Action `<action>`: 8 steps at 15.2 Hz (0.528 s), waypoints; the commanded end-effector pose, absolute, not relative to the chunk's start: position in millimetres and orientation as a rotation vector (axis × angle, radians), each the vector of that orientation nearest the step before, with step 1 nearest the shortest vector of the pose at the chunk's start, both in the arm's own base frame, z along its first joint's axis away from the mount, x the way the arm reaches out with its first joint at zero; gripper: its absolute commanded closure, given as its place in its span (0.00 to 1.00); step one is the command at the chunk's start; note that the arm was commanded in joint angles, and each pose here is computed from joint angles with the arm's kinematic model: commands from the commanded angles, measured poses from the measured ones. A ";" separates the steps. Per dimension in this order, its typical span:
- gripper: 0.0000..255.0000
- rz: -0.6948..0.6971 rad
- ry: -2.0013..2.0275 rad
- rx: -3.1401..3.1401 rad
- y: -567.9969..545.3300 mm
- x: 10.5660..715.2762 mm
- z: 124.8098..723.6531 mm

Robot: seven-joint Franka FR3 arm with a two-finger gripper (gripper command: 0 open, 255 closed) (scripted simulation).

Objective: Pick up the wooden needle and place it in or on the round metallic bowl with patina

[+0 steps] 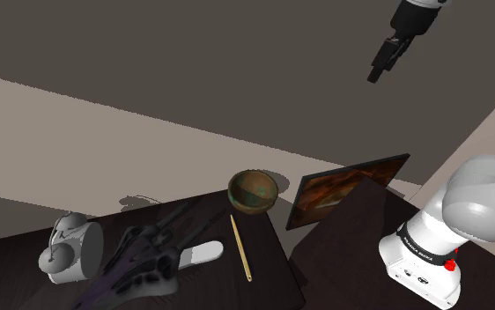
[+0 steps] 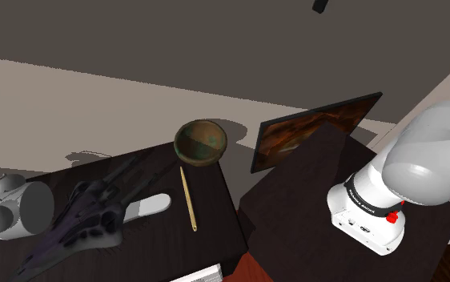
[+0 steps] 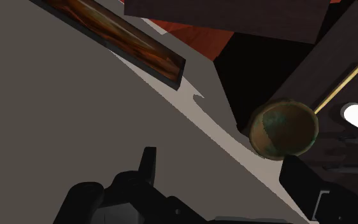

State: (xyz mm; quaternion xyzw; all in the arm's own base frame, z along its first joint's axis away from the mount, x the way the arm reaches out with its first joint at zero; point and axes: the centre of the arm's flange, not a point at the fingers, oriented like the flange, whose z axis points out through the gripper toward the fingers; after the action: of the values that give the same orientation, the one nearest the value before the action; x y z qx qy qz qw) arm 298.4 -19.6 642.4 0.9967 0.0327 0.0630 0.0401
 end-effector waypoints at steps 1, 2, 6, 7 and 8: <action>0.00 0.193 0.100 3.054 -19.6 298.4 642.4; 0.00 0.191 0.084 3.057 -12.3 298.2 631.7; 0.00 0.181 0.021 3.072 17.4 298.2 589.4; 0.00 0.179 0.005 3.075 24.9 298.3 578.9; 0.00 0.177 -0.011 3.079 32.4 298.5 568.4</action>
State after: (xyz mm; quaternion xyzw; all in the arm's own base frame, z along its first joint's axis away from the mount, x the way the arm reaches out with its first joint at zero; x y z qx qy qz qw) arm 299.3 25.4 583.1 0.9979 0.0029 0.0578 0.0307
